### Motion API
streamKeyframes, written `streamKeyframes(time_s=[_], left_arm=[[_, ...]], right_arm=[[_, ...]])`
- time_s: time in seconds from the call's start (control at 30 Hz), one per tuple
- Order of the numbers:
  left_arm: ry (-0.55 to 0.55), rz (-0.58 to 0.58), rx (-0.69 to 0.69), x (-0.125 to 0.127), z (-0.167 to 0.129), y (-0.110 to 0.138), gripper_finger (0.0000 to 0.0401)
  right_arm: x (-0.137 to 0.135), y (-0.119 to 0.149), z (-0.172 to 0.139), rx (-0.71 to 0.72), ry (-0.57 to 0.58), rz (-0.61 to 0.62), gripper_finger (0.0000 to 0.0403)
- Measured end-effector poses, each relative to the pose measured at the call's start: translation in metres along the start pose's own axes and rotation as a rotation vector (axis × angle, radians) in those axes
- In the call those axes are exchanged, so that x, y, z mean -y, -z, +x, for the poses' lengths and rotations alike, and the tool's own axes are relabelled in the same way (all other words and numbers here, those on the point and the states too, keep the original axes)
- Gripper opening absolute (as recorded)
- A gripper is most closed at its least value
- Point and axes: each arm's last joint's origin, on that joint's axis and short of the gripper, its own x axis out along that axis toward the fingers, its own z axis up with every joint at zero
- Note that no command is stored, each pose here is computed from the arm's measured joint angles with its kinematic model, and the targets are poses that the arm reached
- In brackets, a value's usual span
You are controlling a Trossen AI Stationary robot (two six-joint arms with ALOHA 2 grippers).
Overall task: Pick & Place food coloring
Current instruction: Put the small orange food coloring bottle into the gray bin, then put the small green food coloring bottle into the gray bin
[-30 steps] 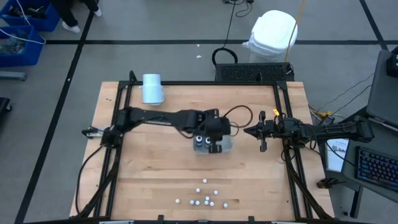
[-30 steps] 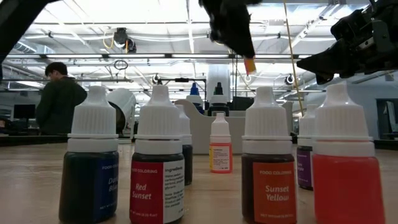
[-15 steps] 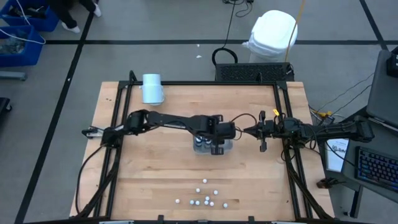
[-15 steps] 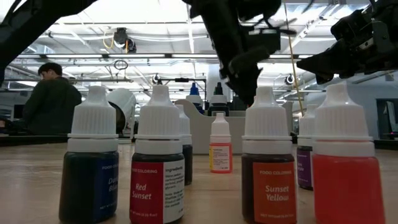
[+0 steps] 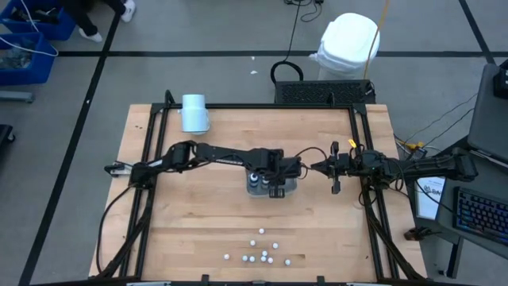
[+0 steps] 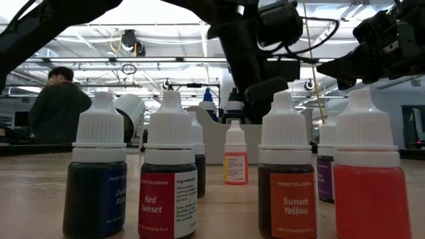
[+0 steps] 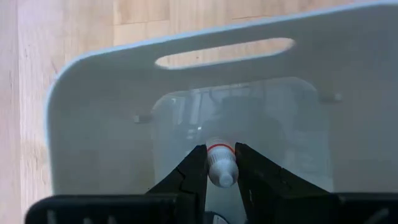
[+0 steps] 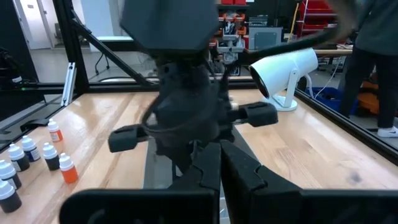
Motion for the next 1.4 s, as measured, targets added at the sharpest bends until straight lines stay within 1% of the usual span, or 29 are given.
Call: streamKeyframes(time_s=[0.17,0.37,0.47,0.6,0.73,0.83,0.93,1.0,1.03,1.1,1.17,1.27,1.33,1.37,1.4], left_arm=[[0.021,-0.019,-0.007,-0.002,0.003,0.001,0.0078],[0.031,0.0,-0.002,0.003,0.0,0.0,0.0087],[0.03,0.006,0.025,0.005,-0.007,-0.006,0.0114],[0.018,0.017,0.078,0.007,-0.02,-0.017,0.0166],[-0.005,0.019,0.114,0.006,-0.045,-0.028,0.0209],[-0.007,0.034,0.118,0.006,-0.075,-0.033,0.0231],[-0.023,0.045,0.134,0.009,-0.119,-0.023,0.0239],[-0.07,0.016,0.138,0.01,-0.158,-0.015,0.0232],[-0.109,-0.005,0.132,0.01,-0.177,-0.009,0.0222],[-0.181,-0.038,0.135,0.013,-0.21,0.004,0.0192],[-0.235,-0.055,0.162,0.018,-0.238,0.014,0.015],[-0.243,-0.065,0.219,0.03,-0.278,0.031,0.0074],[-0.244,-0.057,0.235,0.038,-0.295,0.041,0.0025],[-0.251,-0.054,0.25,0.041,-0.302,0.046,0.0013],[-0.267,-0.04,0.255,0.046,-0.306,0.052,0.0011]], right_arm=[[0.0,0.0,0.0,0.0,0.0,-0.001,0.0],[0.0,0.0,0.0,-0.001,0.0,-0.005,0.0],[0.0,0.0,0.0,-0.001,0.0,-0.006,0.0],[0.0,0.0,0.0,-0.001,0.0,-0.003,0.0],[0.0,0.0,0.0,-0.001,0.0,-0.003,0.0],[0.0,0.0,0.0,-0.001,0.0,-0.003,0.0],[0.0,0.001,0.0,-0.006,-0.001,-0.005,0.0],[0.0,0.001,0.0,-0.013,-0.002,-0.014,0.0],[0.0,0.002,0.0,-0.02,-0.002,-0.021,0.0],[0.0,0.004,0.0,-0.037,-0.003,-0.029,0.0],[0.0,0.004,0.0,-0.037,-0.003,-0.027,0.0],[0.0,0.004,0.0,-0.039,-0.004,-0.027,0.0],[0.0,0.005,0.0,-0.049,-0.005,-0.027,0.0],[0.0,0.005,0.001,-0.054,-0.005,-0.027,0.0],[0.0,0.006,0.001,-0.064,-0.005,-0.027,0.0]])
